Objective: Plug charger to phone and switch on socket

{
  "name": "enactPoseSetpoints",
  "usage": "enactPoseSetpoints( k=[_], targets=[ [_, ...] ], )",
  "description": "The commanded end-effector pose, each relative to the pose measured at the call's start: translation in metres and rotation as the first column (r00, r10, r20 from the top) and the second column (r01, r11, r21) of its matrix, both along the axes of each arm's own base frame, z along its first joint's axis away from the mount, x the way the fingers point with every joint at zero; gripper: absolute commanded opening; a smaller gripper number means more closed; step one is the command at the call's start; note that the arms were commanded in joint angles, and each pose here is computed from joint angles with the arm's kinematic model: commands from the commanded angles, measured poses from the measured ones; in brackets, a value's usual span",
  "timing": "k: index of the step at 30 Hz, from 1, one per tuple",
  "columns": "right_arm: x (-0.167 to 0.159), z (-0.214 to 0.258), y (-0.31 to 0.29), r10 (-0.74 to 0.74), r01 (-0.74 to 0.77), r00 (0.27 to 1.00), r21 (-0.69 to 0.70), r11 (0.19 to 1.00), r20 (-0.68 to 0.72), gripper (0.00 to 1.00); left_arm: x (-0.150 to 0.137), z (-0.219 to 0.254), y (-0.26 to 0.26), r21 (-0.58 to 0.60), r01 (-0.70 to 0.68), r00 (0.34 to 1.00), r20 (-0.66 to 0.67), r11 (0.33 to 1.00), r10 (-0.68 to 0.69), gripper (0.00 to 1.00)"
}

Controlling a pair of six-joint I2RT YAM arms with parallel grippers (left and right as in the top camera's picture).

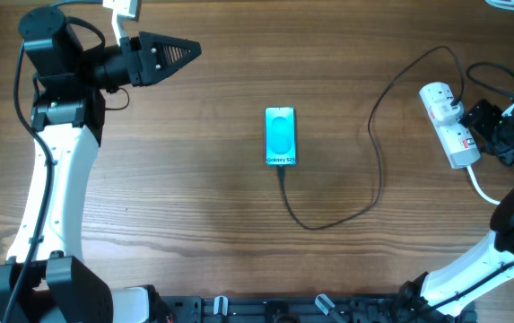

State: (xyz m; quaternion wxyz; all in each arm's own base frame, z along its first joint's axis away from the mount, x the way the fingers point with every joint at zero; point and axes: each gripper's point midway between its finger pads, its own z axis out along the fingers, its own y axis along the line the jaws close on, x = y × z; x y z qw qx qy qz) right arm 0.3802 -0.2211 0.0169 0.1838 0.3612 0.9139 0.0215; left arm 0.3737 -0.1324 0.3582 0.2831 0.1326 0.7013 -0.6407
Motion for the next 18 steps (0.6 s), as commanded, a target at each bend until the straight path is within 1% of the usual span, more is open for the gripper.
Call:
enactPoseSetpoints(
  k=[1,18],
  targets=[
    [0.0,-0.01,0.002,0.021,-0.021,1.0,-0.006,1.0,-0.018,1.0,0.0,0.001,0.001,0.004,-0.001,1.0,0.018,1.0,0.001,1.0],
    [-0.005,-0.021,0.008,0.028,-0.028,1.0,0.005,1.0,-0.014,1.0,0.0,0.001,0.001,0.004,-0.002,1.0,0.018,1.0,0.002,1.0]
  ],
)
